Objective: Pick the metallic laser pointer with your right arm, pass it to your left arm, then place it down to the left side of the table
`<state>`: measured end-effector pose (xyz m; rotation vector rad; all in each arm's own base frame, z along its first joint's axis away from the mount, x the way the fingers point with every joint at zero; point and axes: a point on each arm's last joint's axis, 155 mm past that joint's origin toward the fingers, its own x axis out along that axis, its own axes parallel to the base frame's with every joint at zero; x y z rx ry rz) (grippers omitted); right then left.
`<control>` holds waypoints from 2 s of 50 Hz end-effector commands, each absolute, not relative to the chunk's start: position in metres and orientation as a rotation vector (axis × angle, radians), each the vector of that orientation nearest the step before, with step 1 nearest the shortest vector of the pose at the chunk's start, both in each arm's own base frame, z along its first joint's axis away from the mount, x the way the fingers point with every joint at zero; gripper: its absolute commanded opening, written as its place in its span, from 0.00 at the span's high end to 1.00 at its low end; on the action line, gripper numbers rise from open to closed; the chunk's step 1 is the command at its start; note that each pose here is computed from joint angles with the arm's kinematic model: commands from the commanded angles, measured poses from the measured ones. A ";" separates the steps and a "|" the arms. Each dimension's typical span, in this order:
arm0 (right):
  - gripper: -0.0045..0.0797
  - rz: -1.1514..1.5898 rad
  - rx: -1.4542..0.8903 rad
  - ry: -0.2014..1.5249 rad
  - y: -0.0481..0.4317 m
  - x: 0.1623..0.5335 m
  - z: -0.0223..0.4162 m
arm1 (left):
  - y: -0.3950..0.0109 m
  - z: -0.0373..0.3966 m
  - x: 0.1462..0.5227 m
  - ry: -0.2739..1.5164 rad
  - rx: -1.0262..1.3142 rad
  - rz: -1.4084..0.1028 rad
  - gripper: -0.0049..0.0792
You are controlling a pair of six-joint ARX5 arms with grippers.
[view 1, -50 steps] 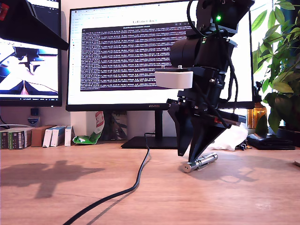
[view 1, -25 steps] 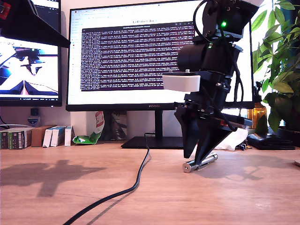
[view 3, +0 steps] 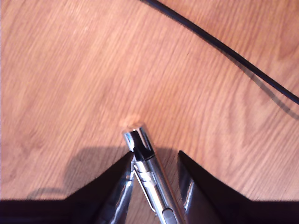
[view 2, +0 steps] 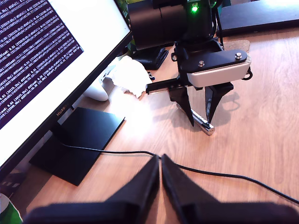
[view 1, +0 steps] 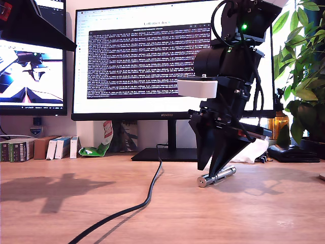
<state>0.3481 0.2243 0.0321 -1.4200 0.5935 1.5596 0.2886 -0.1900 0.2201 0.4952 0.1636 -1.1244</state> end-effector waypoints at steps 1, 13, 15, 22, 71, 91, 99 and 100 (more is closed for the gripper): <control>0.63 1.584 -1.402 0.609 0.225 0.348 0.021 | -0.192 0.227 0.291 0.141 0.505 -1.125 0.97; 0.63 1.601 -1.391 0.623 0.224 0.345 0.016 | -0.191 0.227 0.291 0.141 0.505 -1.125 0.97; 0.63 1.598 -1.392 0.619 0.225 0.346 0.016 | -0.191 0.227 0.291 0.142 0.506 -1.123 0.97; 0.63 1.601 -1.389 0.623 0.225 0.345 0.015 | -0.191 0.227 0.291 0.142 0.507 -1.122 0.97; 0.96 1.514 -0.998 0.467 0.306 0.360 0.092 | -0.205 0.254 0.285 0.031 0.428 -1.195 0.70; 0.96 1.590 -0.699 0.204 0.352 0.345 0.255 | -0.220 0.310 0.276 -0.276 0.370 -1.349 0.68; 0.96 1.601 -0.688 0.098 0.350 0.329 0.307 | -0.224 0.314 0.284 -0.287 0.294 -1.391 0.68; 0.96 1.599 -0.689 0.091 0.350 0.328 0.311 | -0.224 0.315 0.285 -0.294 0.290 -1.392 0.68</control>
